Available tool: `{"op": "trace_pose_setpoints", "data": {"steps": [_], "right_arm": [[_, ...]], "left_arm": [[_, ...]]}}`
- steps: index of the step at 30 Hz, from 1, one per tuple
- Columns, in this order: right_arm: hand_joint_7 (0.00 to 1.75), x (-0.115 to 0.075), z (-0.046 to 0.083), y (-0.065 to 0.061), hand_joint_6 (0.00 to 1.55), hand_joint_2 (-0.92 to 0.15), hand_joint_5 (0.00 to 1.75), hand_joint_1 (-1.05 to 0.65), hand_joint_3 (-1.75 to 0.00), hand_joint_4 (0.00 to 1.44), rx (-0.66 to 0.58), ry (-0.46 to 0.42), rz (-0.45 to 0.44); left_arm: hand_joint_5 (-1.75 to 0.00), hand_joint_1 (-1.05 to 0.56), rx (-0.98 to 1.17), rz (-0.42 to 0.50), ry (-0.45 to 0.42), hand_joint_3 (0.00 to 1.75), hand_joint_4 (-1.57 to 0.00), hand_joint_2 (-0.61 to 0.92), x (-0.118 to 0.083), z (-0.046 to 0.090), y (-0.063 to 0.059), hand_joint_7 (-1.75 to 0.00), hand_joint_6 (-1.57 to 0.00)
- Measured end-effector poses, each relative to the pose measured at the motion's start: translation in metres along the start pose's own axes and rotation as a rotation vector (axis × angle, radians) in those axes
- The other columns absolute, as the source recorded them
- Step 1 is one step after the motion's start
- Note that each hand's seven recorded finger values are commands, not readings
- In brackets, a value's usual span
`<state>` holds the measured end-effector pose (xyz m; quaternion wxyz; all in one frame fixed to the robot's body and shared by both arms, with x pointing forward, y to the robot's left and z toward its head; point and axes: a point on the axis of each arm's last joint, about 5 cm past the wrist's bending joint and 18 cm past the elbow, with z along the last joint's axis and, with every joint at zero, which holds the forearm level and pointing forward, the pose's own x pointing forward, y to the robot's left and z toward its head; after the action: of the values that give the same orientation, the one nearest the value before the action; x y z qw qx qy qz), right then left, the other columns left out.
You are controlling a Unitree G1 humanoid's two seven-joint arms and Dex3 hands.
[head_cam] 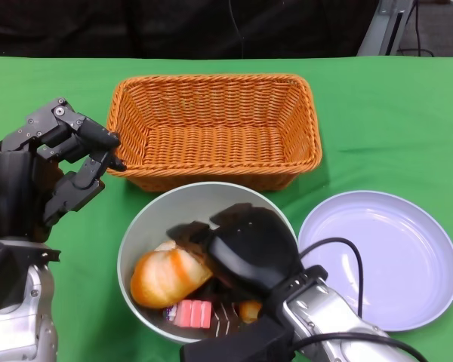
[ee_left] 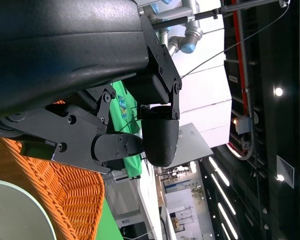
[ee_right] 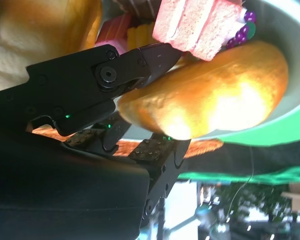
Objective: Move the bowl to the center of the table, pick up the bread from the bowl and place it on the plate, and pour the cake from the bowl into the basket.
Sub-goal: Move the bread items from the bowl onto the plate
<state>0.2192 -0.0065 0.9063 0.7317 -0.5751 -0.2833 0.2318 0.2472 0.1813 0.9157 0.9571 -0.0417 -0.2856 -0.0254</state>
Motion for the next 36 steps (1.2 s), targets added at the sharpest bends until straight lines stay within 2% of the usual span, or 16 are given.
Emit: {"op": "trace_pose_setpoints", "data": {"steps": [1, 2, 3, 5, 6, 7, 17, 20, 23, 28, 33, 36], "right_arm": [[0.08, 0.001, -0.001, 0.001, 1.02, -0.92, 0.32, -0.41, -0.04, 1.11, 0.015, -0.02, -0.004], [0.06, 0.001, -0.003, 0.003, 1.1, -0.92, 0.53, -0.41, -0.02, 1.07, 0.033, -0.038, -0.021], [0.04, 0.0, -0.005, 0.005, 1.16, -0.92, 0.85, -0.4, -0.01, 0.98, 0.05, -0.056, -0.039], [0.02, 0.0, -0.009, 0.009, 1.2, -0.92, 1.18, -0.39, 0.0, 0.89, 0.08, -0.081, -0.077], [0.02, 0.0, -0.01, 0.01, 1.21, -0.92, 1.3, -0.38, 0.0, 0.85, 0.094, -0.09, -0.091], [0.01, 0.0, -0.012, 0.011, 1.21, -0.92, 1.35, -0.38, 0.0, 0.83, 0.11, -0.098, -0.101], [0.01, 0.0, -0.017, 0.014, 1.21, -0.91, 1.41, -0.34, 0.0, 0.77, 0.207, -0.133, -0.14], [0.01, 0.0, -0.019, 0.013, 1.22, -0.91, 1.44, -0.31, 0.0, 0.75, 0.245, -0.137, -0.177], [0.0, 0.0, -0.021, 0.012, 1.21, -0.92, 1.25, -0.28, -0.02, 0.8, 0.277, -0.136, -0.202], [0.01, 0.002, -0.03, -0.007, 1.21, -0.92, 1.3, -0.24, -0.02, 0.79, 0.34, -0.114, -0.302], [0.01, -0.003, -0.035, -0.016, 1.22, -0.92, 1.18, -0.23, -0.03, 0.84, 0.371, -0.095, -0.304], [0.03, -0.012, -0.039, -0.021, 1.25, -0.91, 1.21, -0.21, -0.03, 0.87, 0.398, -0.084, -0.309]], "left_arm": [[-1.49, -0.1, 0.0, 0.001, 0.0, 0.45, -0.82, 0.91, 0.0, 0.0, 0.0, -1.21, -0.83], [-1.49, -0.1, 0.0, 0.002, 0.001, 0.46, -0.82, 0.9, 0.0, 0.0, 0.0, -1.2, -0.83], [-1.49, -0.1, -0.001, 0.006, 0.002, 0.47, -0.82, 0.89, 0.0, 0.0, 0.0, -1.19, -0.84], [-1.49, -0.09, -0.002, 0.007, 0.005, 0.48, -0.83, 0.89, 0.0, 0.0, 0.0, -1.18, -0.84], [-1.49, -0.09, -0.003, 0.007, 0.005, 0.49, -0.82, 0.89, 0.0, 0.0, 0.0, -1.18, -0.85], [-1.49, -0.09, -0.003, 0.007, 0.006, 0.51, -0.82, 0.88, 0.0, 0.0, 0.0, -1.18, -0.85], [-1.5, -0.09, -0.004, 0.008, 0.011, 0.58, -0.82, 0.84, -0.001, -0.001, 0.0, -1.19, -0.84], [-1.5, -0.09, -0.004, 0.009, 0.013, 0.59, -0.82, 0.84, -0.001, -0.001, 0.0, -1.19, -0.84], [-1.49, -0.09, -0.004, 0.01, 0.015, 0.61, -0.82, 0.83, -0.001, -0.002, 0.0, -1.18, -0.84], [-1.47, -0.09, 0.0, 0.022, 0.023, 0.63, -0.83, 0.81, -0.002, -0.003, 0.001, -1.18, -0.84], [-1.48, -0.09, 0.003, 0.025, 0.02, 0.66, -0.83, 0.8, -0.002, -0.003, 0.002, -1.19, -0.84], [-1.47, -0.07, 0.003, 0.03, 0.029, 0.71, -0.84, 0.77, -0.003, -0.005, 0.003, -1.2, -0.84]]}}
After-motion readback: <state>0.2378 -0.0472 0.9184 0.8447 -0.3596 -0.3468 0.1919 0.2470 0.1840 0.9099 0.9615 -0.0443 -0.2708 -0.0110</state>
